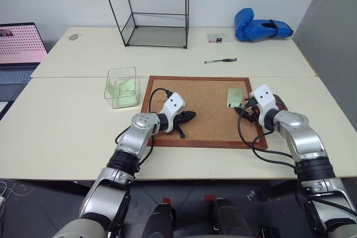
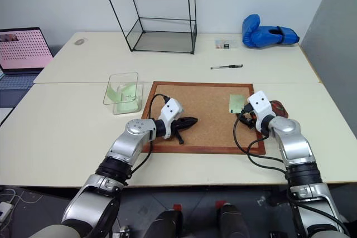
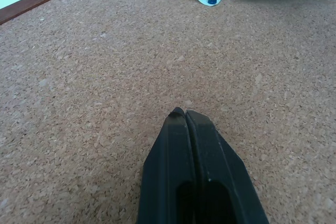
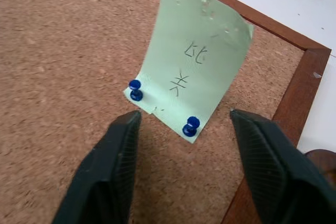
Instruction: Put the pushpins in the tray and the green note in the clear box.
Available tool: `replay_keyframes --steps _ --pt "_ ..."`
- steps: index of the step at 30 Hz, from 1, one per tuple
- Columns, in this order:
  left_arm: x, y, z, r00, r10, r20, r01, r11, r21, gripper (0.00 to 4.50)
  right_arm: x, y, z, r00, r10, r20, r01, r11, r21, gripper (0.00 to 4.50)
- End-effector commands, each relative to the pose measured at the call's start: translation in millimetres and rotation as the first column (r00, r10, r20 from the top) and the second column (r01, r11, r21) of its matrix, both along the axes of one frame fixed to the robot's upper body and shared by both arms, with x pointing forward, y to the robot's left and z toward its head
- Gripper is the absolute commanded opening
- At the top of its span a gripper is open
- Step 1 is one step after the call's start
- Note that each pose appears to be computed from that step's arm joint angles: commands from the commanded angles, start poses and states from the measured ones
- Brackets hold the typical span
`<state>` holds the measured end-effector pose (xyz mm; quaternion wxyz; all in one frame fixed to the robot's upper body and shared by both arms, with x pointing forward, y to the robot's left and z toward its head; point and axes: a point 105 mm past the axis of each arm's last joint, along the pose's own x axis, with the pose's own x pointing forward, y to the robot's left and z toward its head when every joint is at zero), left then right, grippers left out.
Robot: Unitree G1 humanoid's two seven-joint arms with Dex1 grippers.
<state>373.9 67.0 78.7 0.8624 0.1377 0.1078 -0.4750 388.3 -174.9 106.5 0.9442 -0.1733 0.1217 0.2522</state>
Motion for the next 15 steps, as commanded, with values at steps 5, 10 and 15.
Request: replay_keyframes --steps 5,10,15 --pt "-11.7 6.7 -32.2 0.995 0.007 -0.096 0.000 0.997 0.076 0.00 8.9 -3.7 10.8 0.999 -0.018 0.050 0.018 1.000 -0.004 0.92" --pt "-12.7 7.4 -32.7 0.995 0.008 -0.097 0.000 0.997 0.079 0.00 8.9 -5.8 11.5 0.998 -0.025 0.051 0.025 1.000 0.003 0.05" --pt "-14.0 7.6 -33.6 0.995 0.006 -0.098 0.003 0.996 0.084 0.00 5.8 -1.7 16.8 0.998 -0.007 0.057 0.005 1.000 0.030 0.05"
